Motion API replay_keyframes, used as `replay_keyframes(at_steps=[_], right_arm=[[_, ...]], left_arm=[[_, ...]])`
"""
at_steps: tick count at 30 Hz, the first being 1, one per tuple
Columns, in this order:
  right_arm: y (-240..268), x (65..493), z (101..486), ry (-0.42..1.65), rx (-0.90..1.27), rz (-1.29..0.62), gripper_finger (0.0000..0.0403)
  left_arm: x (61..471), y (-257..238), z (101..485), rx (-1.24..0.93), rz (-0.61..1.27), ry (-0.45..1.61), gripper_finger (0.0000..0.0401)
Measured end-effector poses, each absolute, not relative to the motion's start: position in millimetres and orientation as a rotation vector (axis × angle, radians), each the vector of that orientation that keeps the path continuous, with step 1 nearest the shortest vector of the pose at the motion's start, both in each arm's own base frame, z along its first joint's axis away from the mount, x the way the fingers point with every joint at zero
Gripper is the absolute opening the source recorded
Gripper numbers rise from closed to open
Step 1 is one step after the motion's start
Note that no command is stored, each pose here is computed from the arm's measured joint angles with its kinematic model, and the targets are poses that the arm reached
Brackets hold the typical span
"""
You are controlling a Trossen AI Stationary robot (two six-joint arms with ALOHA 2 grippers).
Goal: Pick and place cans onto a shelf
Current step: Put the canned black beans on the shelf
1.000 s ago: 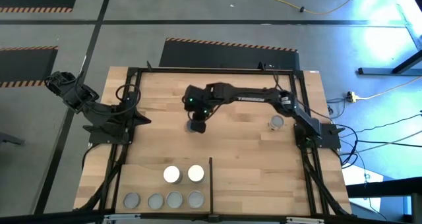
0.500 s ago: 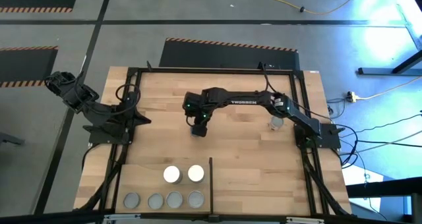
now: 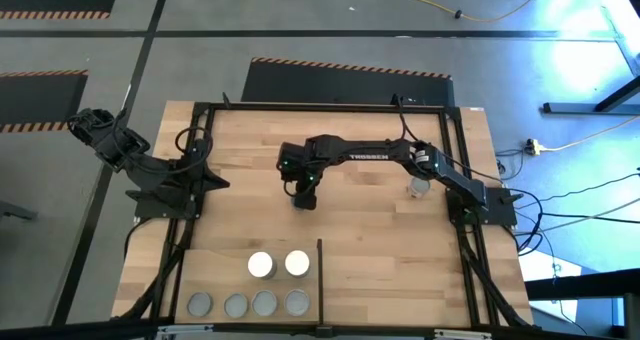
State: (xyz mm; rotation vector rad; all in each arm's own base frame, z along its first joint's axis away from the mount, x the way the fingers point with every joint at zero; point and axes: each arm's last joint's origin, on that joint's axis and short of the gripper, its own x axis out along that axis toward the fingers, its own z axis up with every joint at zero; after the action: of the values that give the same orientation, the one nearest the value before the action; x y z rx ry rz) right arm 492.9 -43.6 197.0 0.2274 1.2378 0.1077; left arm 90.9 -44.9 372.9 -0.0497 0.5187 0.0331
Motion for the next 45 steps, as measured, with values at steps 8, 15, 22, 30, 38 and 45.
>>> replay_keyframes(at_steps=[8, 15, 22, 30, 38, 45], right_arm=[[-44, 494, 197, 1.227, 0.225, 0.107, 0.0052], [-44, 495, 199, 1.215, 0.223, 0.106, 0.0053], [-47, 500, 222, 1.146, 0.161, 0.034, 0.0054], [-49, 489, 282, 1.022, 0.081, 0.034, 0.0054], [-45, 446, 368, 0.847, 0.042, 0.033, 0.0054], [-39, 399, 434, 0.685, 0.024, 0.034, 0.0054]], left_arm=[[91, -45, 373, -0.05, 0.033, 0.519, 0.001], [91, -45, 373, -0.049, 0.033, 0.52, 0.0013], [91, -45, 373, -0.05, 0.029, 0.521, 0.0014], [90, -44, 371, 0.023, 0.016, 0.537, 0.0014], [90, -43, 370, 0.239, -0.011, 0.544, 0.0014], [101, -41, 369, 0.469, 0.035, 0.567, 0.0014]])
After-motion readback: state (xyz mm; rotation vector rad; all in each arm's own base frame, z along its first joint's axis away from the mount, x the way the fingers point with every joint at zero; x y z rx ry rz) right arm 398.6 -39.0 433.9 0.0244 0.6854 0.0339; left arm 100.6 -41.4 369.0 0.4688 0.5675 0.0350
